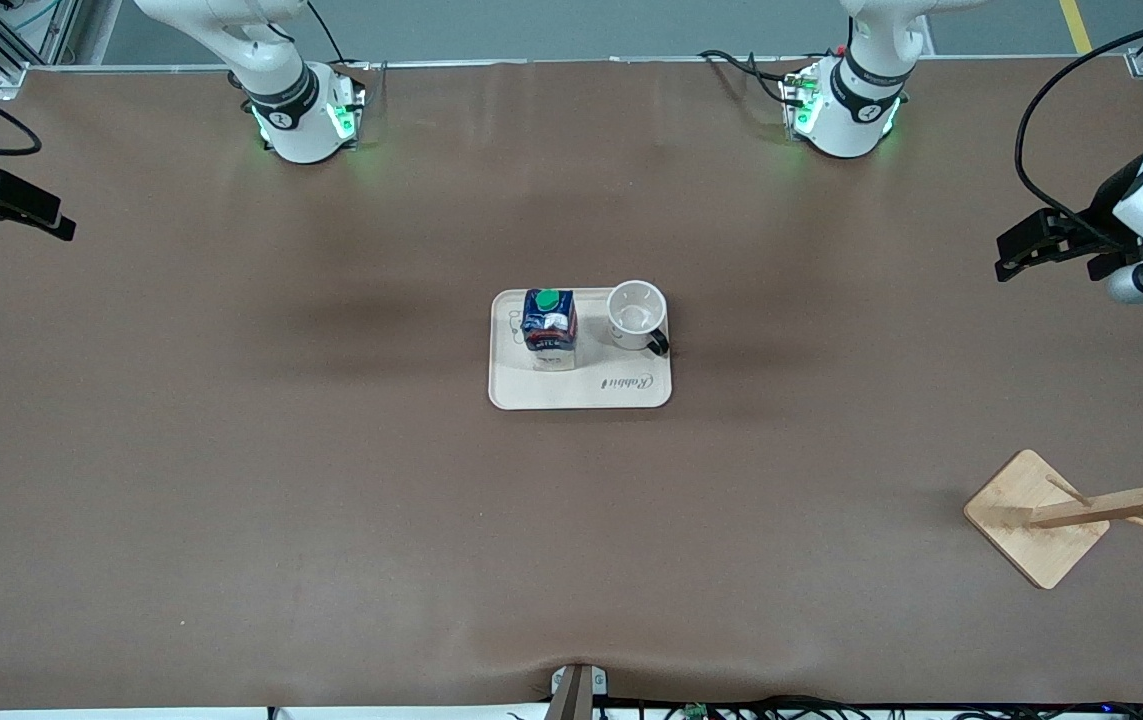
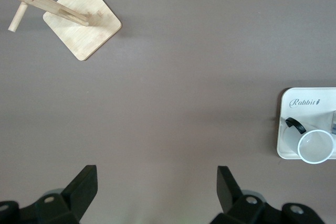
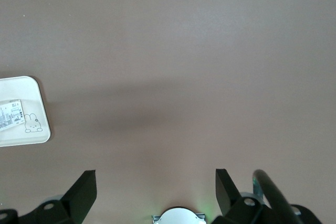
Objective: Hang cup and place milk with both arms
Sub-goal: 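Reach the left gripper toward the white mug on the tray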
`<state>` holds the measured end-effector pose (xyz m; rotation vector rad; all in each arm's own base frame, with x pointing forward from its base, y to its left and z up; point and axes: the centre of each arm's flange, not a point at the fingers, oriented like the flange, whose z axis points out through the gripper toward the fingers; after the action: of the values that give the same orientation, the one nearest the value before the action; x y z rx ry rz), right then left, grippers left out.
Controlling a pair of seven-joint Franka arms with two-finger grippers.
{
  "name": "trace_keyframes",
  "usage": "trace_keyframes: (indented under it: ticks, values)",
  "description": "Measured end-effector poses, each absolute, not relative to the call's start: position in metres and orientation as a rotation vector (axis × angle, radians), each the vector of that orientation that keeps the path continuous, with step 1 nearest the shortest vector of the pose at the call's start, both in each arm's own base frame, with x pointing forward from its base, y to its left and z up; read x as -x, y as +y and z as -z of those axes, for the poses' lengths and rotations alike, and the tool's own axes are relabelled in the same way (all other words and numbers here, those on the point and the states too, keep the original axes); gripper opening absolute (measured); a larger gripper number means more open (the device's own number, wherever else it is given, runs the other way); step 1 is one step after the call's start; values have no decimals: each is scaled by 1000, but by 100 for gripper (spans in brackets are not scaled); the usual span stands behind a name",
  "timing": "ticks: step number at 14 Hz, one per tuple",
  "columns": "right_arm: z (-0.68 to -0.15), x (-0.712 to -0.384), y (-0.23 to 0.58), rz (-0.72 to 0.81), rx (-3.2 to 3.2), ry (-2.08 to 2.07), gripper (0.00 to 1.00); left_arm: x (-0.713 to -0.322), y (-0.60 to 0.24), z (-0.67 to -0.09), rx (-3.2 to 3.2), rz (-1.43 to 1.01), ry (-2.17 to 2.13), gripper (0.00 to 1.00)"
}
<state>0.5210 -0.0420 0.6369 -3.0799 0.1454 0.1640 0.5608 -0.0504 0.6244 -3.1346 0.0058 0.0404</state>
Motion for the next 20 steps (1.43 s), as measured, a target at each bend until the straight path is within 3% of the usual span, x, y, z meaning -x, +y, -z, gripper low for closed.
trace_keyframes:
  ticks: [13, 20]
  values:
    - [-637, -521, -41, -164, 3080, 143, 100, -582, -43, -580, 3140, -162, -7, 100]
    - [-637, -521, -41, -164, 3080, 142, 100, -578, -129, -543, 3116, -283, 198, 100]
